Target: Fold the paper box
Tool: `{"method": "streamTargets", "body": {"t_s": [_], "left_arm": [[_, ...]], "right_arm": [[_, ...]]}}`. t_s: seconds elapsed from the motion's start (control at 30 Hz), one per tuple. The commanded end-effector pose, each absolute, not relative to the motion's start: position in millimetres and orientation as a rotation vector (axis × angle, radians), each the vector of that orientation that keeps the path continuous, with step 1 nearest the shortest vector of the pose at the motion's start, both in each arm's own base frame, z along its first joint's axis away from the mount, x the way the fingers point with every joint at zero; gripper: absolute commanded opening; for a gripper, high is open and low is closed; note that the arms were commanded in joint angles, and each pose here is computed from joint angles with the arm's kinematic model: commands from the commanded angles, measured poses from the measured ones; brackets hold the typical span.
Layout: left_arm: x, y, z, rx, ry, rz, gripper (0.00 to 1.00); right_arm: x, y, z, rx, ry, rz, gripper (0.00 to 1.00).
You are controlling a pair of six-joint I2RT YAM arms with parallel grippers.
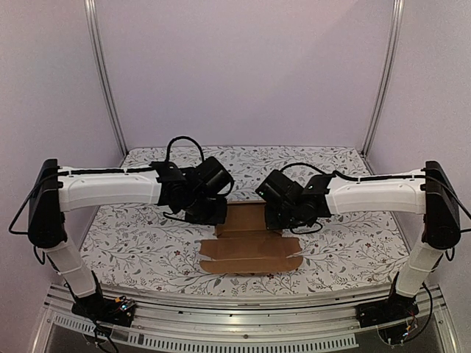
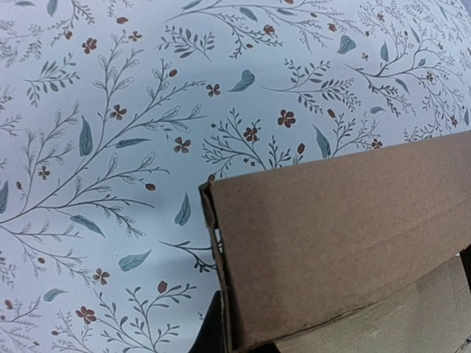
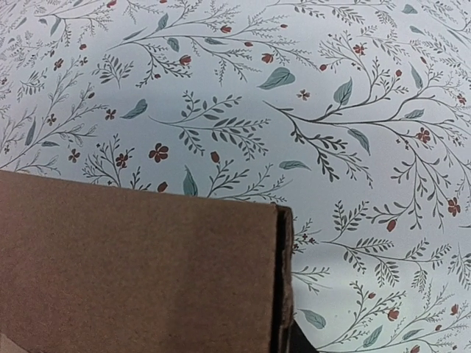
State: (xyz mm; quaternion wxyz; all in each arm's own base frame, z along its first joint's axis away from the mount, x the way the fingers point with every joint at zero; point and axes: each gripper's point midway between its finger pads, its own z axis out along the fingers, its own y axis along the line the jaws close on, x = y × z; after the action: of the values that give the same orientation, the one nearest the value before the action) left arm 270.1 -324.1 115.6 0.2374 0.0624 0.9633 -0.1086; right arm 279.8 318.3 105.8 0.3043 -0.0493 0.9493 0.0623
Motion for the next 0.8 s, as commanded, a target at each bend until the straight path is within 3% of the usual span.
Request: {"method": "streamTargets", "body": {"t_s": [0.0,0.1,0.17,0.53,0.77], "left_arm": [[253,-338,137,0.208,2.634,-0.377,0.0],[247,-341,141,0.218,2.643,-0.4,0.0],[244,-341,144,0.225,2.646,-0.41,0.0],[241,-334,150,0.263,2.639,-0.38,0.0],[243,-333,160,0.315,2.616,-0.374,0.3]], "right_arm": [[292,331,105,-0.116,2.465,0.153,0.2],[295,334,95,-0.114,2.467,0.137,0.13],[296,334,88,-0.116,2.469,0.116,0.0],[300,337,93,-0.131,2.404,0.031,0.0],[302,336,98,-0.137,2.394,0.02,0.0]]}}
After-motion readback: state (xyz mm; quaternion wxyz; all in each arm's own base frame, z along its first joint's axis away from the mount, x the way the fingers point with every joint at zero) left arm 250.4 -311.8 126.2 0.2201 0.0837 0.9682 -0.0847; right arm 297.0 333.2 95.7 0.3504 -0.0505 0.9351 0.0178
